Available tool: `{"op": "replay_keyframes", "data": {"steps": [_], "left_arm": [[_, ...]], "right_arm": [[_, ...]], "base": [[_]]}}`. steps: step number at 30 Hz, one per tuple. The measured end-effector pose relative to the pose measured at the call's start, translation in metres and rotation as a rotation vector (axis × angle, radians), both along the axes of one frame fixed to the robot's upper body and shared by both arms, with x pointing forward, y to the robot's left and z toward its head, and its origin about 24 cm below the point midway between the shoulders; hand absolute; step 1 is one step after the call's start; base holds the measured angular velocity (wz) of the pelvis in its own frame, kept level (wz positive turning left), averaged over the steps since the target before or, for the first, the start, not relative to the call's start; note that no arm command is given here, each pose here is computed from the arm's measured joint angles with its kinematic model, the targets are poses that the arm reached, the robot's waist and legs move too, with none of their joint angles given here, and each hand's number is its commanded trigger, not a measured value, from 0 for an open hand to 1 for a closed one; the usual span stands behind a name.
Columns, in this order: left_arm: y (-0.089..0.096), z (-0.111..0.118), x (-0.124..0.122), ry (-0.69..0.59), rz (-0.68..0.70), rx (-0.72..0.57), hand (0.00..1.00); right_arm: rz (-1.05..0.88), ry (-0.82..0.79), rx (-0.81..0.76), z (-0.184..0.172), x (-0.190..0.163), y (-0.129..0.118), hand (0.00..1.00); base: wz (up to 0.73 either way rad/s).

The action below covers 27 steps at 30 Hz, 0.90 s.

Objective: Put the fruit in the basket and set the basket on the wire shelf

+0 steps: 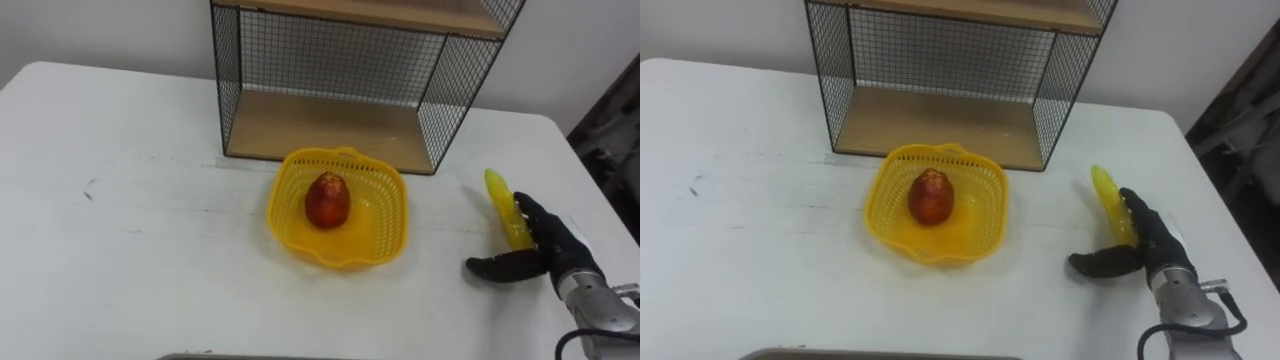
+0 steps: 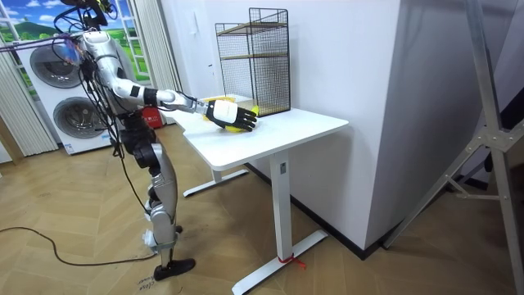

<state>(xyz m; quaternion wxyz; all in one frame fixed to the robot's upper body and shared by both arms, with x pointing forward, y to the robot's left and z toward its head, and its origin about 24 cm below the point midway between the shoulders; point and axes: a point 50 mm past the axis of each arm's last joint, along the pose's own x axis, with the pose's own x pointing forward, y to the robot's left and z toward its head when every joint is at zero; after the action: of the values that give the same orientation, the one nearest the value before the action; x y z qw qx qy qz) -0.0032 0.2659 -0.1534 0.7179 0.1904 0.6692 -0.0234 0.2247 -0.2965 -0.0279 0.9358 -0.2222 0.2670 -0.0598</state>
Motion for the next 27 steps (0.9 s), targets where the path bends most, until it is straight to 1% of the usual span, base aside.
{"op": "replay_keyframes", "data": {"steps": [7, 19, 20, 21, 22, 26, 27], "left_arm": [[0.001, 0.0, 0.003, -0.004, 0.0, 0.005, 0.0], [0.001, 0.0, 0.004, -0.006, 0.0, 0.001, 0.0], [0.001, 0.0, 0.005, -0.006, -0.001, 0.001, 0.0], [0.001, 0.0, 0.005, -0.007, -0.001, 0.001, 0.0], [0.001, 0.0, 0.005, -0.007, -0.001, 0.001, 0.0], [0.001, 0.0, 0.005, -0.005, 0.0, 0.001, 0.0], [0.001, 0.0, 0.005, -0.004, 0.0, 0.002, 0.0]], "right_arm": [[0.005, 0.037, -0.021, -0.007, 0.0, -0.004, 0.0], [0.003, 0.047, -0.032, -0.01, -0.002, -0.007, 0.0], [0.003, 0.048, -0.032, -0.01, -0.002, -0.007, 0.21], [0.005, 0.051, -0.037, -0.01, -0.002, -0.007, 0.97], [0.009, 0.055, -0.046, -0.011, -0.002, -0.007, 1.0], [0.004, 0.054, -0.072, -0.01, -0.001, -0.009, 1.0], [-0.012, 0.049, -0.088, -0.008, -0.001, -0.012, 1.0]], "base": [[0.09], [0.04], [0.04], [0.04], [0.05], [0.01], [0.0]]}}
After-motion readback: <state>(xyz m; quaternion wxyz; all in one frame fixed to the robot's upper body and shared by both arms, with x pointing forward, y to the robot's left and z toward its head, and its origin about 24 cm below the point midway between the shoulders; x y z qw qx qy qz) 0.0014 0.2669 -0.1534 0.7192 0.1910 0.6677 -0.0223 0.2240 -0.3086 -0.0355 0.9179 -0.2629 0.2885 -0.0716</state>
